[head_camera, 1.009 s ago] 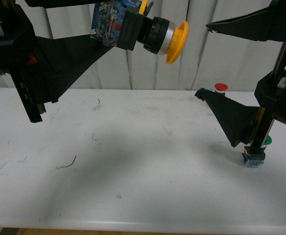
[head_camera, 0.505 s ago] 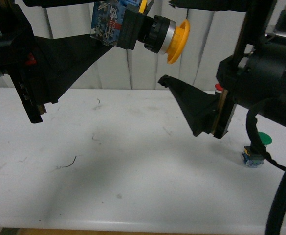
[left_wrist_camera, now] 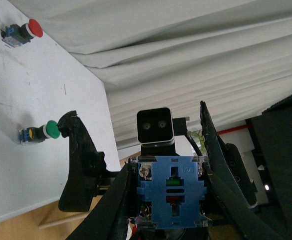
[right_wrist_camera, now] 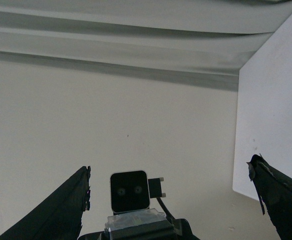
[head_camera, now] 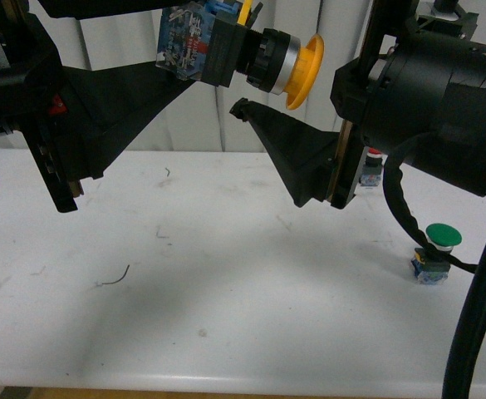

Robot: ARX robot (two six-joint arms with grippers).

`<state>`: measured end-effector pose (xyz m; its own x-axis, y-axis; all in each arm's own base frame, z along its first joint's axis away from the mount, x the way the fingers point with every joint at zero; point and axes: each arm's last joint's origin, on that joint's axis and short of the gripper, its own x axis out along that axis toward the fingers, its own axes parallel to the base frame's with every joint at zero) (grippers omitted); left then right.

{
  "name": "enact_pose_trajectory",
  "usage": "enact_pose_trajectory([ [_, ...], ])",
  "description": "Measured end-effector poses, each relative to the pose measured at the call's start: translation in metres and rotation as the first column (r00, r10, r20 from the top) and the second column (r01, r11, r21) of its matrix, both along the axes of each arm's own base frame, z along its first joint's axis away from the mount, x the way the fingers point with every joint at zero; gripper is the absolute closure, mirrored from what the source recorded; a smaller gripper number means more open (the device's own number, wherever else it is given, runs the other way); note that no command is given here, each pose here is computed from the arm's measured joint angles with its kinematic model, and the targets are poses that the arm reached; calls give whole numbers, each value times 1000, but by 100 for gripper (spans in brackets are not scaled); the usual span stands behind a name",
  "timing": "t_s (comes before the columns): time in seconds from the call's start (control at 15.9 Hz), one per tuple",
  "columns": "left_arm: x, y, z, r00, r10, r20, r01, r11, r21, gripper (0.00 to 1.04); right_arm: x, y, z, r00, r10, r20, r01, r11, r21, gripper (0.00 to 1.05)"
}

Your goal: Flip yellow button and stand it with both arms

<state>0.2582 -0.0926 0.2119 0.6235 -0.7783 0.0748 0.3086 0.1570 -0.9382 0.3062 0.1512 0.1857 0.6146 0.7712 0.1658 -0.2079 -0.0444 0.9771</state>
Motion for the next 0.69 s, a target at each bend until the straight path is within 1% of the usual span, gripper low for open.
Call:
enact_pose_trajectory([
  [0.13, 1, 2, -2, 1000, 4, -3, -4, 1000, -5, 70, 1, 5, -2, 999, 33, -5, -33, 999, -5, 6],
  [0.19, 0, 3, -2, 1000, 4, 7, -4, 1000, -13, 70, 2, 7, 2, 999, 40, 7, -40, 999, 3, 8],
  [0.32, -1, 3, -2, 1000, -4, 6, 4, 1000, -22, 70, 3, 7, 2, 999, 43, 7, -43, 999, 5, 23],
  [0.57, -1, 3, -3, 1000, -9, 3, 9, 1000, -29, 70, 3, 9, 3, 999, 48, 5, -48, 999, 12, 61],
  [0.69, -1, 3, -3, 1000, -12, -1, 12, 999, -30, 70, 3, 9, 4, 999, 48, 2, -49, 999, 17, 76],
])
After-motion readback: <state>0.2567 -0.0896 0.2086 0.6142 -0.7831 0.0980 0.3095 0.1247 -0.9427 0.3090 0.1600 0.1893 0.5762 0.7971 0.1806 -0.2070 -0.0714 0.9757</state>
